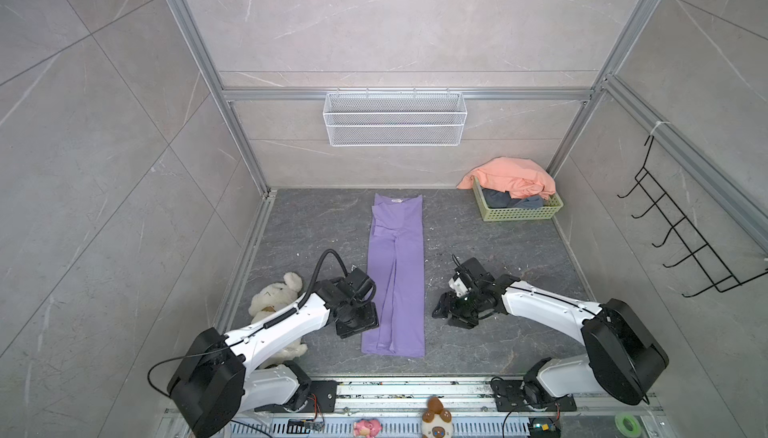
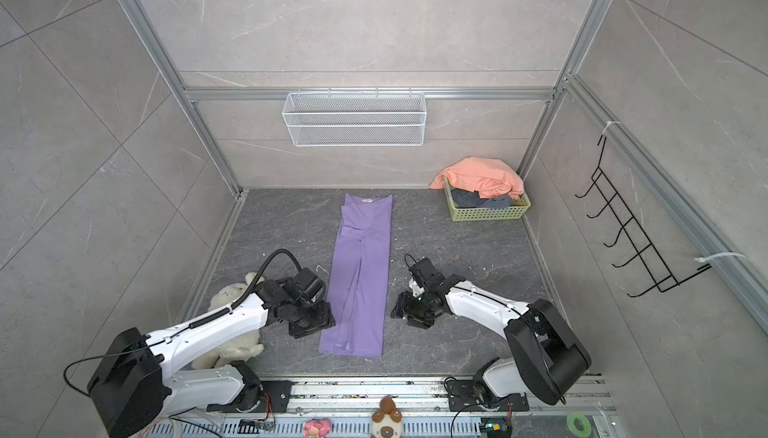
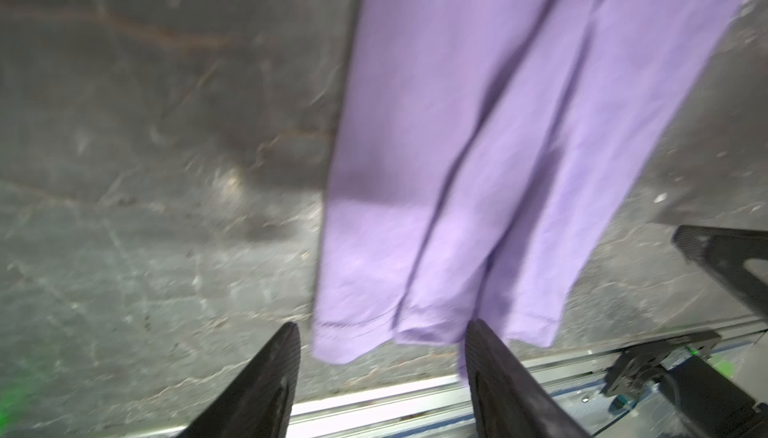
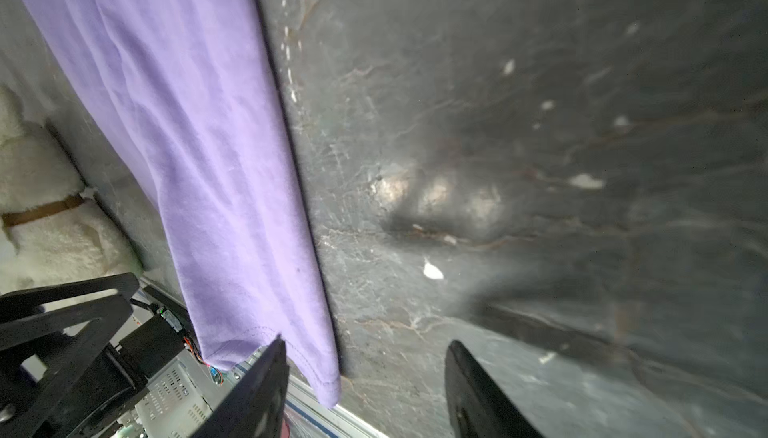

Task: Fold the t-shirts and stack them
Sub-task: 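Grasp the near end with both grippers and fold it toward the collar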

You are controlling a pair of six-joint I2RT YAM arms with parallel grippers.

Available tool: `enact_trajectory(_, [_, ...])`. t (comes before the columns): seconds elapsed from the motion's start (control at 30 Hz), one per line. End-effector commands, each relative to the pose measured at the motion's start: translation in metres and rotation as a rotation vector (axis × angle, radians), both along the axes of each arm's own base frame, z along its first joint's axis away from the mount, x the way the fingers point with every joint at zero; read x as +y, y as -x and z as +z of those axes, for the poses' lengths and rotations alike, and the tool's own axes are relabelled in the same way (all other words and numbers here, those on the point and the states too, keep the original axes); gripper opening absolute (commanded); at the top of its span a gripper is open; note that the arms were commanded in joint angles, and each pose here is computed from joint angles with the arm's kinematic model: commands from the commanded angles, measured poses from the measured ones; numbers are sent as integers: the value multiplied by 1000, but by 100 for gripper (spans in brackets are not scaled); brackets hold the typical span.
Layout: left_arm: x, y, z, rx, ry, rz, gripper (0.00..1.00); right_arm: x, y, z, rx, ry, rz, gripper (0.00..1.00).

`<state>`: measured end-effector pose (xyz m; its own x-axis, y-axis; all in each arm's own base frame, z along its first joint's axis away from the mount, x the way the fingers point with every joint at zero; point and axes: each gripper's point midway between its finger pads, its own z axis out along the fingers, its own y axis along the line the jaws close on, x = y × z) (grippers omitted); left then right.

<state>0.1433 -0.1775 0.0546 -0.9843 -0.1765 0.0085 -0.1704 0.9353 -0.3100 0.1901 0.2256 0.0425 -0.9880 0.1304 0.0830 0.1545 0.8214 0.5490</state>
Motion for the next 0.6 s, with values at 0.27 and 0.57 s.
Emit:
enact_trajectory(0.27, [-4,27,-22,104,99,-3,61,31,62,-29,132,-31,37,61])
enact_trajectory(0.57, [-6,30,-31,129,127,-9,47,33,91,-53,171,41,21,58])
